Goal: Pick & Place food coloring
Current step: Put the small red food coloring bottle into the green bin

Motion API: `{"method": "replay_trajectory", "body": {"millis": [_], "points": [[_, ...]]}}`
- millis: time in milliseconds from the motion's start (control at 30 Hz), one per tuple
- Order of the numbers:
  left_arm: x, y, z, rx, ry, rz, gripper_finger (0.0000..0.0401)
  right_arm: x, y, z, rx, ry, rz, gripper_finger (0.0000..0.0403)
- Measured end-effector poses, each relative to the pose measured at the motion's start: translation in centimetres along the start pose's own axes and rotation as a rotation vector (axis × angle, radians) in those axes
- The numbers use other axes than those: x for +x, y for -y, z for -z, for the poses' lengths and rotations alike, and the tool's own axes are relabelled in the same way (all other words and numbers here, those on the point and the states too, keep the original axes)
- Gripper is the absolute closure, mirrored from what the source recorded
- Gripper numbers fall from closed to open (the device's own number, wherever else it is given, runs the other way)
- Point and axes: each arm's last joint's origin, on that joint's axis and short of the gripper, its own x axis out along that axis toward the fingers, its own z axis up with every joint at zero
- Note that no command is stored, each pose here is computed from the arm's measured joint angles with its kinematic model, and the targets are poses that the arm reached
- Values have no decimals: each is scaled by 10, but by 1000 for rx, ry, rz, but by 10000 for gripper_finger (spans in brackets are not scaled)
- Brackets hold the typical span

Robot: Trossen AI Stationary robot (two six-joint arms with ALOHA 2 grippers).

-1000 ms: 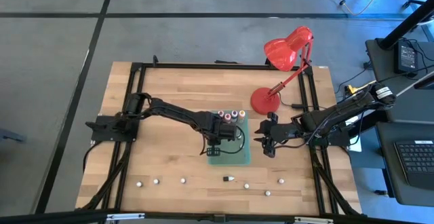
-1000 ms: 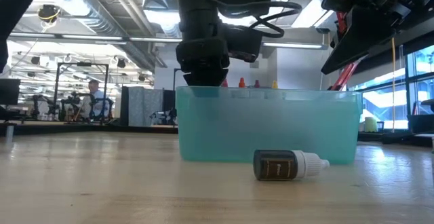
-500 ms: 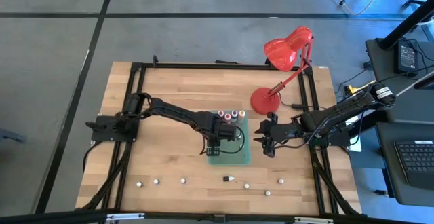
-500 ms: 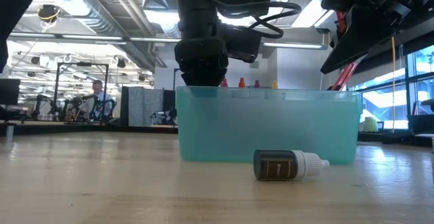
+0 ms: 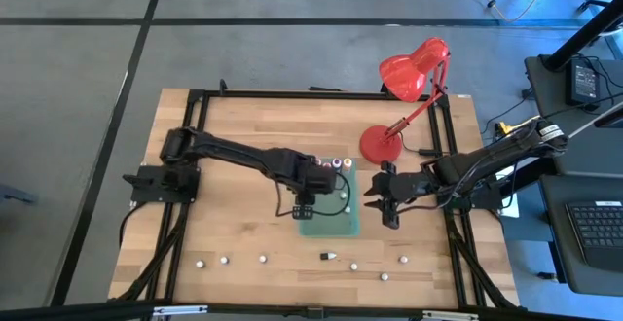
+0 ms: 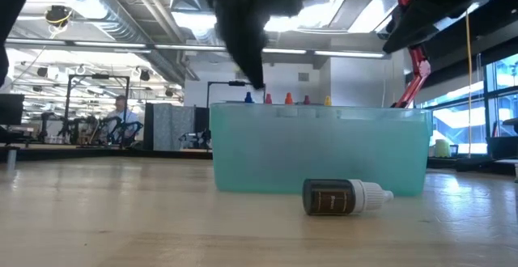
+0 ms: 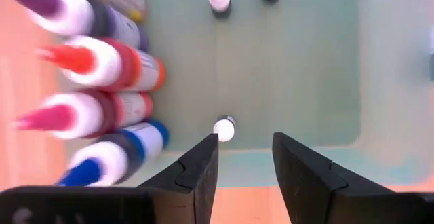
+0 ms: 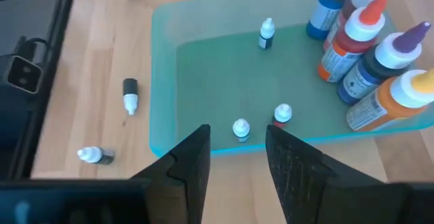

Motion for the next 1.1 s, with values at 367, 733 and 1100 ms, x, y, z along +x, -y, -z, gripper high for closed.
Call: {"method": "replay_trajectory", "body": {"millis": [367, 733, 1100], "points": [[-42, 9, 44, 25, 368, 48, 268, -2, -1, 0, 26, -35, -34, 258], [-36, 43, 131, 34, 824, 238, 268, -2, -1, -8, -24, 52, -27, 231], [-15, 59, 166, -188, 787, 335, 271, -24, -37, -14, -100, -10, -221, 156]]}}
